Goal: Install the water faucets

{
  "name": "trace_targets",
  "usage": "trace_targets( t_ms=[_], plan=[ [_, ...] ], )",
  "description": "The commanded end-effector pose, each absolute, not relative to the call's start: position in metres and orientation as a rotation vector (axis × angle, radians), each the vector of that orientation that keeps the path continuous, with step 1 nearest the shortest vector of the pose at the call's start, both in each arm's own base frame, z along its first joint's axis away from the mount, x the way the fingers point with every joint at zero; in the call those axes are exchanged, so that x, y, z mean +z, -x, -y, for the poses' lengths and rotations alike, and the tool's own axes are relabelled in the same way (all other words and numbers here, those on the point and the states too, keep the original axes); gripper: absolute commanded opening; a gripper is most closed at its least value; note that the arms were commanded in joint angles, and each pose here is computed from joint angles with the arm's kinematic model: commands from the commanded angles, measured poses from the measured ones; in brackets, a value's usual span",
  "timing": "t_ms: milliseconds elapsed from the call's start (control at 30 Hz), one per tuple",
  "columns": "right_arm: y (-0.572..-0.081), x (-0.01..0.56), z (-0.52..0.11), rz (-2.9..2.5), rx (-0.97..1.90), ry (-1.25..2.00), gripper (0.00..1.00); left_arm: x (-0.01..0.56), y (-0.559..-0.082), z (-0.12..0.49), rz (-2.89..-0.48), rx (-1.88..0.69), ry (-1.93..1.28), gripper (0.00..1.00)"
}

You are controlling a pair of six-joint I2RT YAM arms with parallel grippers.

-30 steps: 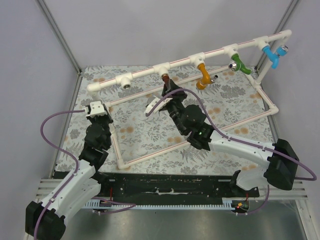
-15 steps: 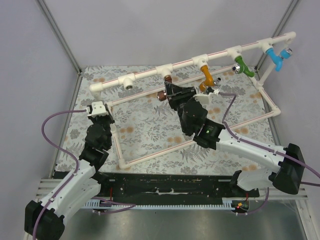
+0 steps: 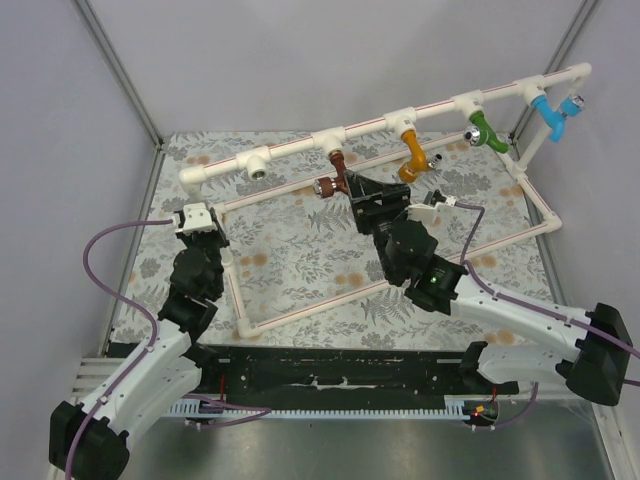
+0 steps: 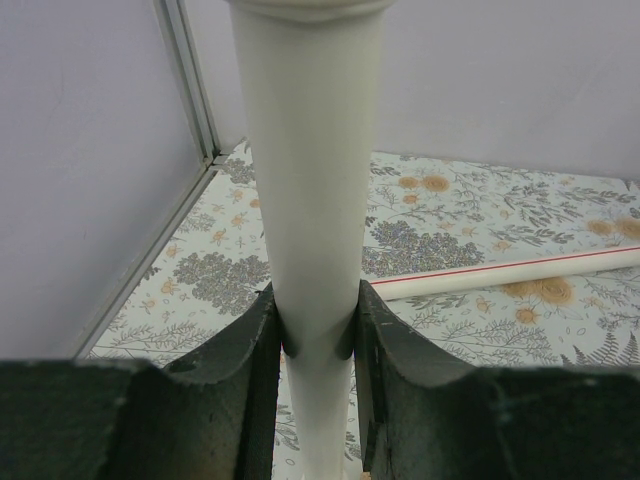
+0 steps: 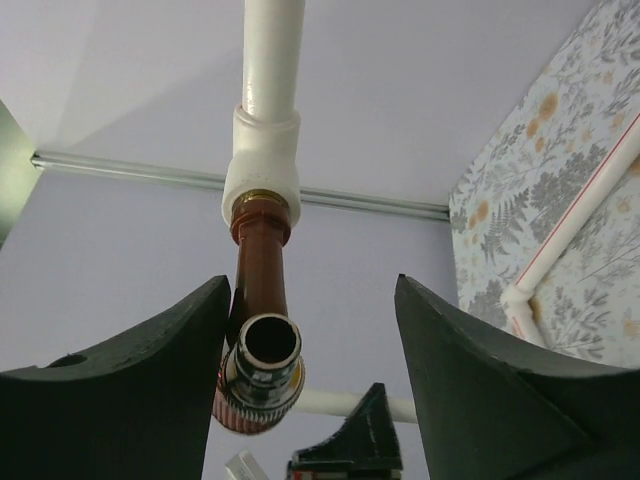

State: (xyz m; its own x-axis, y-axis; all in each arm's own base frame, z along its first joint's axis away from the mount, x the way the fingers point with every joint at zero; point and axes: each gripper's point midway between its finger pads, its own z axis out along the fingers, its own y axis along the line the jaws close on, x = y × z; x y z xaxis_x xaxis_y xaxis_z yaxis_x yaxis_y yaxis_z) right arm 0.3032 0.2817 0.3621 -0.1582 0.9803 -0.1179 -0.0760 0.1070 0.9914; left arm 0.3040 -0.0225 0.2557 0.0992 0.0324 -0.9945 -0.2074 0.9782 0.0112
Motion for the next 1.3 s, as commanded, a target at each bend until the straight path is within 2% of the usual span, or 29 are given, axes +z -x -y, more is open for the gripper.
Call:
trace_targets(
  t_ms=[0, 167, 267, 433, 633, 867, 1067, 1167, 1267],
  plan=[
    [-0.289, 0.363, -0.263, -1.348, 1.165, -0.784, 0.75, 0.255, -0.305, 0.032, -1.466, 0.163, 0.082, 0.02],
    [-0.269, 0.376, -0.247, -1.364, 1.042, -0.501, 0.78, 0.253, -0.305, 0.033, -1.471, 0.163, 0.077, 0.02],
    [-0.256, 0.391, -0.243, -1.341, 0.889, -0.196, 0.79, 0.253, -0.305, 0.033, -1.472, 0.164, 0.076, 0.02],
    [-0.240, 0.395, -0.244, -1.298, 0.477, 0.446, 0.79, 0.252, -0.306, 0.033, -1.475, 0.163, 0.074, 0.02],
    [-0.241, 0.393, -0.245, -1.118, 0.075, 0.896, 0.78, 0.253, -0.306, 0.032, -1.474, 0.170, 0.074, 0.02],
    [-0.255, 0.409, -0.259, -0.903, -0.256, 1.103, 0.78, 0.251, -0.306, 0.033, -1.476, 0.169, 0.071, 0.02],
    [-0.278, 0.429, -0.276, -0.776, -0.474, 1.102, 0.77, 0.250, -0.306, 0.034, -1.480, 0.170, 0.067, 0.02],
    [-0.293, 0.428, -0.286, -0.784, -0.541, 1.104, 0.74, 0.252, -0.306, 0.033, -1.477, 0.170, 0.072, 0.02],
    [-0.308, 0.427, -0.290, -0.797, -0.590, 1.085, 0.67, 0.251, -0.306, 0.033, -1.479, 0.171, 0.068, 0.02]
  ],
)
